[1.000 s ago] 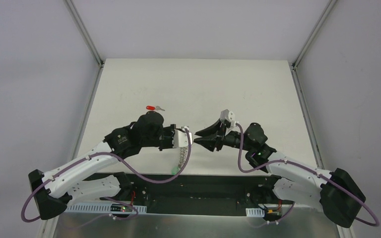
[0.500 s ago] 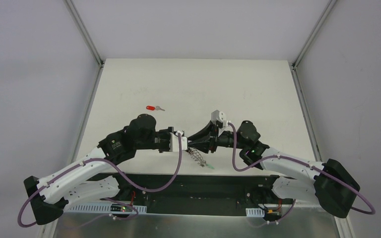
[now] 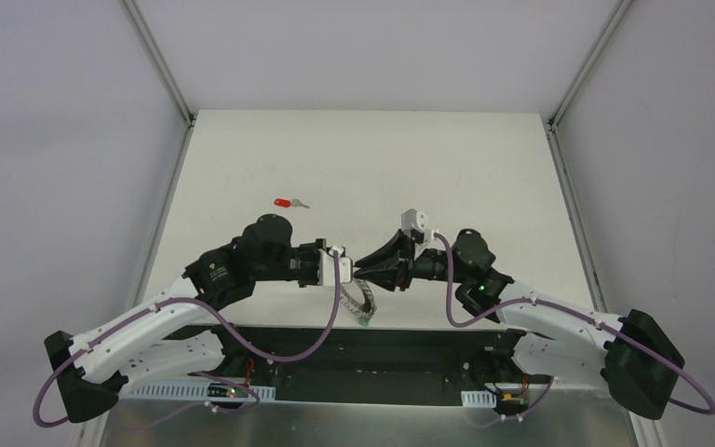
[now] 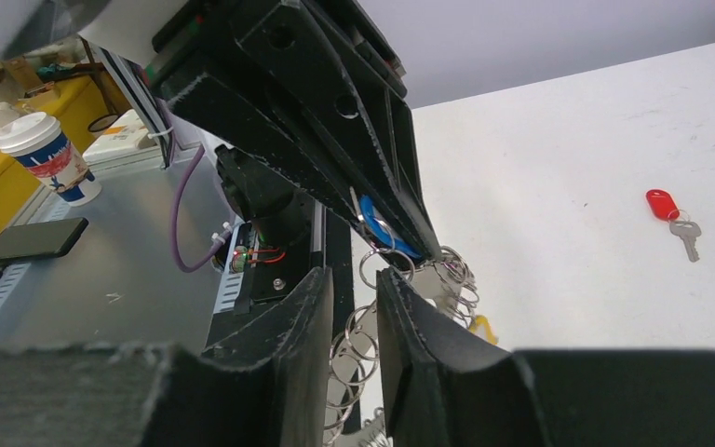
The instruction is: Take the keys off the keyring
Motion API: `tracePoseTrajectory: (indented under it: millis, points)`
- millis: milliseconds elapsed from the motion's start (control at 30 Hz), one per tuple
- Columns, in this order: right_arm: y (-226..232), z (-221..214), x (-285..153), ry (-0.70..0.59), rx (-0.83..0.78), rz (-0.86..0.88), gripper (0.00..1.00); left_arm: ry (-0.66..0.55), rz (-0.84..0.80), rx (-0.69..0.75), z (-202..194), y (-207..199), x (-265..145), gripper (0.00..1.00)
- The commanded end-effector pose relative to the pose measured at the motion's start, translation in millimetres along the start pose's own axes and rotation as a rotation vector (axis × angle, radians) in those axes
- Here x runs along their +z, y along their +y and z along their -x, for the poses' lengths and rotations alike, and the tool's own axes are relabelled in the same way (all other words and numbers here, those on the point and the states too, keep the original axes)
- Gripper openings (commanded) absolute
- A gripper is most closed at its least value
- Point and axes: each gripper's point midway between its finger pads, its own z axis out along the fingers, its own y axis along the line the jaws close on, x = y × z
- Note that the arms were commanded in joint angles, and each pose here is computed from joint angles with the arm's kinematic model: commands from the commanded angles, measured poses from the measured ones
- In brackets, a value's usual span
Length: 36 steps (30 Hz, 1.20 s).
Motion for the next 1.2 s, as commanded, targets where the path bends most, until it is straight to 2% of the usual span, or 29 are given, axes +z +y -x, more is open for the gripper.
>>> tracePoseTrajectory:
  millis: [0,167,333,467,700,1000,1167]
  points:
    - [12,28,1,-0.047,-0.034,0.017,0.29,-0.090,0.026,0.035,23,8,-2,0.00]
    - [17,25,-1,-0.026,-0.040,0.010,0.27,-0.079,0.025,0.031,21,7,1,0.00]
    - [9,15,3,0.032,-0.066,-0.067,0.29,-0.070,0.026,0.026,19,8,2,0.00]
    - [-1,14,5,0.028,-0.113,-0.148,0.30,-0.057,0.029,0.023,16,9,4,0.00]
    - [-1,11,6,0.036,-0.182,-0.167,0.32,-0.015,0.054,0.007,7,14,7,0.00]
    - [3,-2,-2,0.028,-0.408,-0.129,0.32,0.001,0.061,0.003,4,15,9,0.00]
    - [2,-3,-6,0.032,-0.463,-0.125,0.32,0.002,0.059,0.000,4,15,9,0.00]
